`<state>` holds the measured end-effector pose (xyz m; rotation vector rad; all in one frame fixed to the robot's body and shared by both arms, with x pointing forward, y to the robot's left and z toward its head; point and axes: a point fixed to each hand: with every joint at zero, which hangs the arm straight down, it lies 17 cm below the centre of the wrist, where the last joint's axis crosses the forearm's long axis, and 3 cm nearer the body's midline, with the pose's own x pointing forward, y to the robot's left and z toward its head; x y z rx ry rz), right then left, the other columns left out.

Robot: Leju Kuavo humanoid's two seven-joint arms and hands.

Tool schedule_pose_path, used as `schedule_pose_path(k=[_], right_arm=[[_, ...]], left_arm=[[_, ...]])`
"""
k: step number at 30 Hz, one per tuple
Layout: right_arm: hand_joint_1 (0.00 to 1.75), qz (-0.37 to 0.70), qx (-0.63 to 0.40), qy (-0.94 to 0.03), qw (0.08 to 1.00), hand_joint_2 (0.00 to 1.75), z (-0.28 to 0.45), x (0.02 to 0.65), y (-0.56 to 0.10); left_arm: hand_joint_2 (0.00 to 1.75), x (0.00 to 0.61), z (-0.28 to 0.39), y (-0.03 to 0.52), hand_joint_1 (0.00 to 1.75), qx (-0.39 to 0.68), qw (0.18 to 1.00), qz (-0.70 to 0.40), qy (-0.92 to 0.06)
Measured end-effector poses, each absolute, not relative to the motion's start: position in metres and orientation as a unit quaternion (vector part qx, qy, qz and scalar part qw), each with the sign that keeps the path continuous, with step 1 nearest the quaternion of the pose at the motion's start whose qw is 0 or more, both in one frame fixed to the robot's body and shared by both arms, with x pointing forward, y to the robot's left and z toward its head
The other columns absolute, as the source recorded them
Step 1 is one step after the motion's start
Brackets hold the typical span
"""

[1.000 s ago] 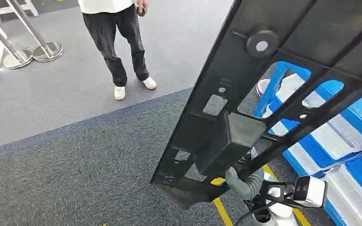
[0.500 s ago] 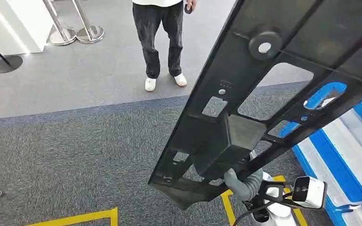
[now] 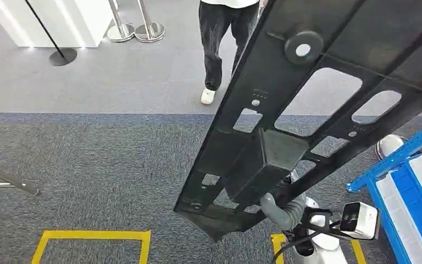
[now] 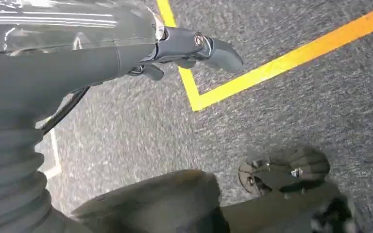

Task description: Take the parts from the cabinet and place them on the table.

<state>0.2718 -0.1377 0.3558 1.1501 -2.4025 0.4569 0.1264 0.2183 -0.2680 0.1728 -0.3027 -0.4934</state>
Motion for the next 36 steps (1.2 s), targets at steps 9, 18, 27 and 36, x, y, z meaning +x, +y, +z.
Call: schedule_pose_path(k=[9, 18, 27, 36], right_arm=[[1.75, 0.169, 0.421, -0.866, 0.212, 1.75, 0.359, 0.271, -0.136], [1.75, 0.173, 0.425, -0.863, 0.214, 1.75, 0.356, 0.27, -0.135], [1.75, 0.174, 0.421, -0.863, 0.219, 1.75, 0.354, 0.272, -0.137], [1.75, 0.174, 0.424, -0.861, 0.221, 1.75, 0.352, 0.271, -0.135]], left_arm=[[1.75, 0.124, -0.269, 0.22, 0.0, 0.086, 0.955, -0.244, -0.147], [1.75, 0.123, -0.269, 0.222, 0.0, 0.087, 0.954, -0.246, -0.147], [1.75, 0.128, -0.268, 0.218, 0.0, 0.085, 0.953, -0.247, -0.151], [1.75, 0.134, -0.266, 0.219, 0.0, 0.086, 0.953, -0.246, -0.154]])
